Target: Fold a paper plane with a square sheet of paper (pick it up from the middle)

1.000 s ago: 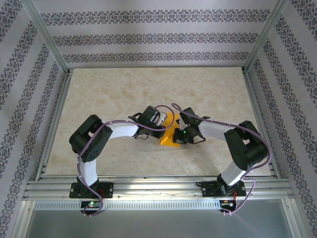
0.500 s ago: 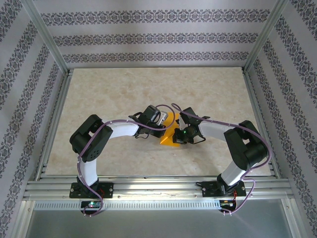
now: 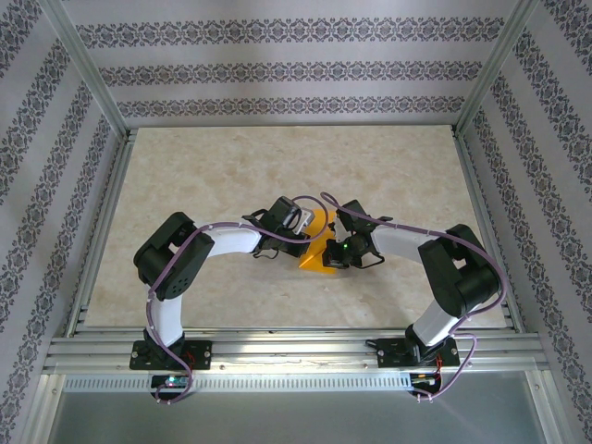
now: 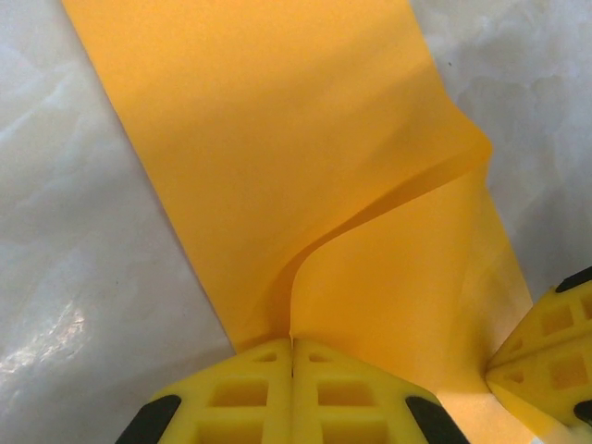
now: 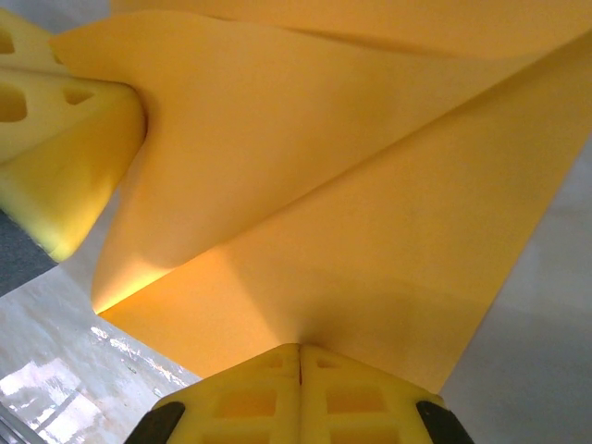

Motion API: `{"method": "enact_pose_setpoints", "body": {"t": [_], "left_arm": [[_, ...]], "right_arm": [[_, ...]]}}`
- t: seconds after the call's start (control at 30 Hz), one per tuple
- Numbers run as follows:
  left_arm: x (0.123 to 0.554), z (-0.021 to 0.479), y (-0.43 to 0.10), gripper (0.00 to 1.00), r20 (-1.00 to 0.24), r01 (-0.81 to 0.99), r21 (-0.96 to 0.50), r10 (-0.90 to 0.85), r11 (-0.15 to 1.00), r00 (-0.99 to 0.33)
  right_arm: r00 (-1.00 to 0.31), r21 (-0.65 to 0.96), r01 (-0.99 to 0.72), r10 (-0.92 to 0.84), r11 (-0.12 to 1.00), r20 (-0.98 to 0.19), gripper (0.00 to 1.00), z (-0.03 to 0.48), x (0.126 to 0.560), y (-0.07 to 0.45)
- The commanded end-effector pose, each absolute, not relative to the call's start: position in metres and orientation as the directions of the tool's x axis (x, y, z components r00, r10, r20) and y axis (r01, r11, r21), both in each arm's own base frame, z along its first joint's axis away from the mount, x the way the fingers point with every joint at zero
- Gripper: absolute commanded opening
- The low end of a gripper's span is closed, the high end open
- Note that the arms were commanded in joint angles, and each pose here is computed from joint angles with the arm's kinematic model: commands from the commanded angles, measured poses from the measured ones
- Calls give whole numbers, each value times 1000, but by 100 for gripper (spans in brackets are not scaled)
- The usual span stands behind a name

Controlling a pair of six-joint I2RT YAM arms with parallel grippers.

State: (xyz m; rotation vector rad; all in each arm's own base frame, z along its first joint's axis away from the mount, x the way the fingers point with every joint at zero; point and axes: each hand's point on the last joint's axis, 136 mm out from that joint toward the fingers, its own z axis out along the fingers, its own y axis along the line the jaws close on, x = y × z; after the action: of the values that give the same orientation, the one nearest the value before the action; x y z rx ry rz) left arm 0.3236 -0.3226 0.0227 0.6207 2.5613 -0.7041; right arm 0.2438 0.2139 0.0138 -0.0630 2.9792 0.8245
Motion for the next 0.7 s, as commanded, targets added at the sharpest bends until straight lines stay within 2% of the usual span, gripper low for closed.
{"method": "enact_pose_setpoints", "body": {"t": [0.0, 0.33, 0.67], "left_arm": [[320, 13, -313, 2, -443, 497, -363, 323, 788, -836], [305, 9, -311, 2, -369, 428, -433, 277, 794, -887], [302, 25, -308, 2, -351, 289, -505, 113, 813, -930]], "right_arm": [[-999, 447, -27, -32, 894, 3, 5, -2, 232, 197], [-999, 538, -41, -16, 842, -51, 11, 21, 247, 210], [-998, 594, -16, 23, 805, -59, 18, 37, 250, 220]]}}
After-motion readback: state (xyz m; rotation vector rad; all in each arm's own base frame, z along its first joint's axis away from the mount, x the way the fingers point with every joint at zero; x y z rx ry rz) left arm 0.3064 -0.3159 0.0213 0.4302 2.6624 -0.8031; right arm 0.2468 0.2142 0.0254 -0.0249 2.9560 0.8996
